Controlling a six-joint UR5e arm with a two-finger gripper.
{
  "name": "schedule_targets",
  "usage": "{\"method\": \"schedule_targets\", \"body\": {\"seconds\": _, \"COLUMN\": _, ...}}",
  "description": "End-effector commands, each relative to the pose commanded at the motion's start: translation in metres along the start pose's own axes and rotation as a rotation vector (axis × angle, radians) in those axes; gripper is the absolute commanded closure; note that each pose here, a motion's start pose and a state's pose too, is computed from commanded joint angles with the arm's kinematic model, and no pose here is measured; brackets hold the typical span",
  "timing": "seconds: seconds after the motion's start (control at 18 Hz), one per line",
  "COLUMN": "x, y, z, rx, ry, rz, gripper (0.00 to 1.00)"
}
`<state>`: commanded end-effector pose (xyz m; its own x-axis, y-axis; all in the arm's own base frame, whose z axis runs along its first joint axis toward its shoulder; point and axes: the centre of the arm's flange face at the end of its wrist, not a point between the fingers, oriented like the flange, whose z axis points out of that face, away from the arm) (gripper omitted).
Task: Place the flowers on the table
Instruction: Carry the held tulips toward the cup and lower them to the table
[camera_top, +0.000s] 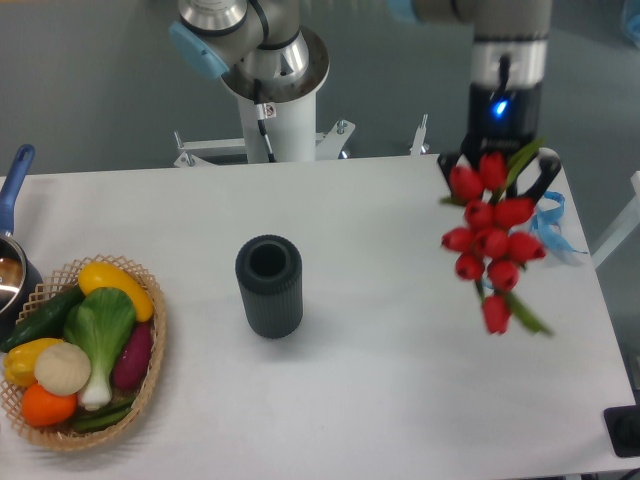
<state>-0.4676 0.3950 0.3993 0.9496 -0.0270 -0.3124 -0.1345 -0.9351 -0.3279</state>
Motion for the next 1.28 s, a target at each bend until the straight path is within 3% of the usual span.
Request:
{"method": "schedule_targets", "body": {"seconds": 0.17, "x": -0.001, "y": -0.009, "z": 0.036, "rx": -0.072, "ry": 0.021, "rz": 0.038, "gripper": 0.64}}
{"method": "schedule_targets", "body": {"seconds": 0.39, "x": 0.012, "y": -0.023, "z": 0.09, "rx": -0.25, "ry": 0.022, "rz": 0.11, "gripper": 0.64}}
{"method": "schedule_targets", "body": {"seconds": 0.72, "x": 0.027, "y": -0.03, "z": 0.146, "rx": -0.278, "ry": 0.089, "rz": 0.138, "gripper": 0.63}}
{"method": "schedule_targets", "body": {"seconds": 1.17, "x": 0.042, "y": -0.036, "z": 0.183, "rx": -0.293, "ry": 0.135, "rz": 0.152, "gripper": 0.61}}
{"method": "schedule_targets", "body": {"seconds": 1.22, "x": 0.044, "y": -0.039, "z": 0.183, "rx": -0.292, "ry": 0.136, "rz": 0.158, "gripper": 0.59}}
{"method": "schedule_targets", "body": {"seconds": 1.28, "x": 0.044, "y": -0.039, "z": 0.183, "rx": -0.291, "ry": 0.135, "rz": 0.161, "gripper": 0.41}}
